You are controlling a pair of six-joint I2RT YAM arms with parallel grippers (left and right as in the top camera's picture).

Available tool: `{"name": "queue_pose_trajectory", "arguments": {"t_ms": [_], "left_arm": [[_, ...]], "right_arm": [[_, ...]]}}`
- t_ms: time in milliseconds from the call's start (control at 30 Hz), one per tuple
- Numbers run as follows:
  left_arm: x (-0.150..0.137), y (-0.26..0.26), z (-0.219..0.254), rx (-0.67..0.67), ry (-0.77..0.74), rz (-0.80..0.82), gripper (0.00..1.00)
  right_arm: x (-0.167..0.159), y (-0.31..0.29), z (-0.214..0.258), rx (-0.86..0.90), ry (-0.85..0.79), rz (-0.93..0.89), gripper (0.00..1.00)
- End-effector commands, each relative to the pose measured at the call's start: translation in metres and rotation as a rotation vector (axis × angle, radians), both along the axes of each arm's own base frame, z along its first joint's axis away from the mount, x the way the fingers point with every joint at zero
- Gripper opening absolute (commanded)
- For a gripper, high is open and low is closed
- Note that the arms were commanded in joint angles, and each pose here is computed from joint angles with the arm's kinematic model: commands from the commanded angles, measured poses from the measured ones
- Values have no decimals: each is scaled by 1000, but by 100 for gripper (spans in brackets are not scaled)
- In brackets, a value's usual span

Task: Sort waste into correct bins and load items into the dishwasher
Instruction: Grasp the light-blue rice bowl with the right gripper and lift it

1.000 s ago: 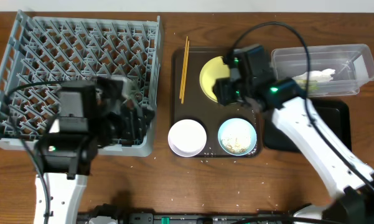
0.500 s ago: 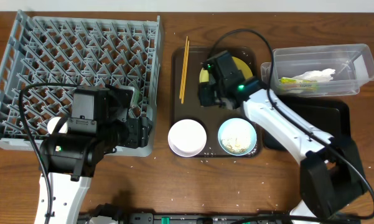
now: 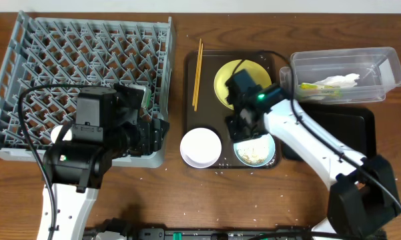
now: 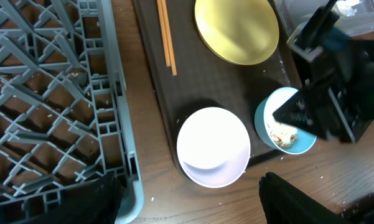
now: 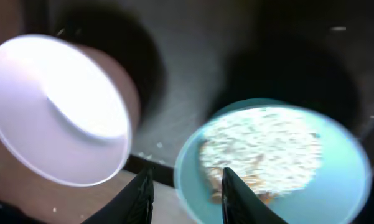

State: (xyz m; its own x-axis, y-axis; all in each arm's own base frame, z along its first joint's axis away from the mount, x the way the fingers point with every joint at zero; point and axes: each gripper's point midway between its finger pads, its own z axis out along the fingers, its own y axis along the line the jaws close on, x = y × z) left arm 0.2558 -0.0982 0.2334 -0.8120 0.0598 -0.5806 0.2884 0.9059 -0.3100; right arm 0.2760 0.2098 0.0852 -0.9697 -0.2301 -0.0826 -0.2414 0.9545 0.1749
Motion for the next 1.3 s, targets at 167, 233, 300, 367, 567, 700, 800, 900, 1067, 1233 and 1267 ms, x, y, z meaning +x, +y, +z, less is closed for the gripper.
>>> {"name": "queue_pose_trajectory", "arguments": {"t_ms": [167, 233, 300, 367, 567, 700, 800, 900, 1067, 1233, 1267], "left_arm": [[1, -5, 8, -15, -16, -21, 73], [1, -5, 8, -15, -16, -21, 73], [1, -5, 8, -15, -13, -21, 73], [0, -5, 7, -14, -8, -21, 73], [-1, -4, 6, -14, -5, -21, 73], [-1, -4, 6, -13, -4, -21, 73], [-1, -4, 6, -13, -4, -21, 73], [-1, -4, 6, -13, -5, -22, 73], [-1, -4, 7, -11, -7, -24, 73], [-1, -4, 6, -11, -7, -24, 73], [-1, -4, 6, -11, -7, -24, 74]], "right_arm": [[-16, -5, -23, -121, -50, -31, 34], [-18, -4, -36, -114, -52, -54, 33], [-19, -6, -46, -108, -55, -78, 33], [-21, -7, -54, -106, -57, -80, 33], [-26, -13, -64, -119, -50, -80, 8], [-24, -16, -63, -131, -60, -85, 1], [-23, -15, -55, -89, -35, -96, 1], [-19, -1, -29, 66, -17, -39, 1], [-1, -5, 37, 321, -103, -67, 1], [14, -47, 95, 477, -230, -147, 1], [16, -58, 102, 492, -249, -170, 1]]}}
